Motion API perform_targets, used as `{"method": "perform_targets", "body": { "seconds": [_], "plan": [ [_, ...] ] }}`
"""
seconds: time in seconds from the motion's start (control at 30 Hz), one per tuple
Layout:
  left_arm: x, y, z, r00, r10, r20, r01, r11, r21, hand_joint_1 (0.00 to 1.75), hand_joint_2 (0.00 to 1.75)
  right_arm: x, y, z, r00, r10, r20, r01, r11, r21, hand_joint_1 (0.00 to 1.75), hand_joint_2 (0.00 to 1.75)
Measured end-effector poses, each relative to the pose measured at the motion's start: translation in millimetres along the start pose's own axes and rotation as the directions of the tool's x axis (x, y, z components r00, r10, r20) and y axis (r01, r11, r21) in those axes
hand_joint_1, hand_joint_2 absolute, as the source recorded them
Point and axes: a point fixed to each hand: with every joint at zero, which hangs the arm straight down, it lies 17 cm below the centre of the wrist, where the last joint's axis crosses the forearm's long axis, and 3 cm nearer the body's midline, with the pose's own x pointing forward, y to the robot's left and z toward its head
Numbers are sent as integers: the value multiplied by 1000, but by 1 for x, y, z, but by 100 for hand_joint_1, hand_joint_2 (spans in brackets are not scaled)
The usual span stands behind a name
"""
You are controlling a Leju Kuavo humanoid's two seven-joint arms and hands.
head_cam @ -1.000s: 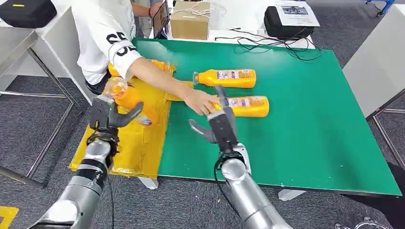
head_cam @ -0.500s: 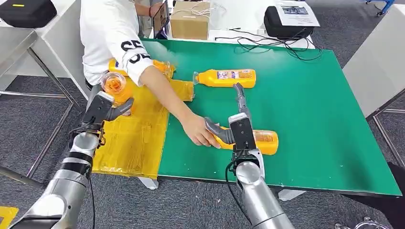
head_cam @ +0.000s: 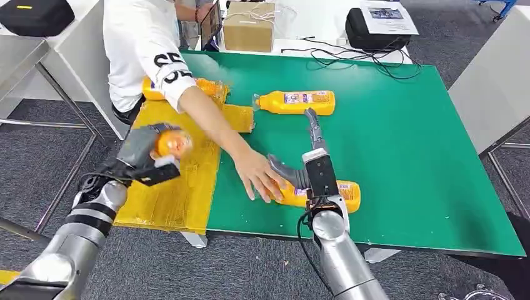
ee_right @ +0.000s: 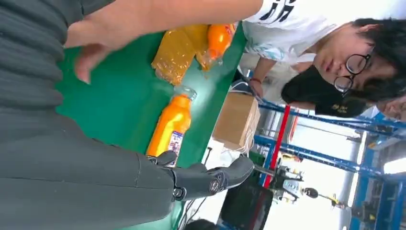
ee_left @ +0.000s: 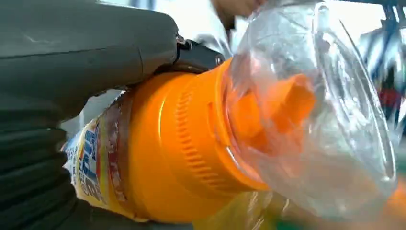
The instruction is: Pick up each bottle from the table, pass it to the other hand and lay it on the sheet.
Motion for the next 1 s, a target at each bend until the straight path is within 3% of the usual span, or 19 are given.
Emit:
{"method": "perform_targets", "body": {
  "seconds": [0.13, 0.4, 0.57, 0.97, 1.0],
  "plan": [
    [-14, -26, 6, 992, -126, 18, 127, 981, -149, 175, 175, 7, 1, -7, 1000, -2, 19, 2, 1000, 12, 0, 175],
    [-29, -48, 16, 965, -257, 53, 261, 925, -276, 175, 175, 12, 4, -12, 999, -8, 34, 6, 1000, 30, 0, 175],
    [-42, -62, 28, 913, -387, 129, 407, 838, -363, 175, 175, 14, 8, -12, 999, -13, 38, 11, 999, 51, 0, 175],
    [-40, -90, 40, 819, -488, 303, 574, 683, -451, 175, 175, 18, 24, -14, 999, -12, 50, 7, 994, 105, 0, 175],
    [-40, -91, 41, 817, -489, 307, 577, 679, -453, 58, 175, 18, 25, -14, 999, -12, 49, 7, 994, 106, 0, 175]
  ]
}}
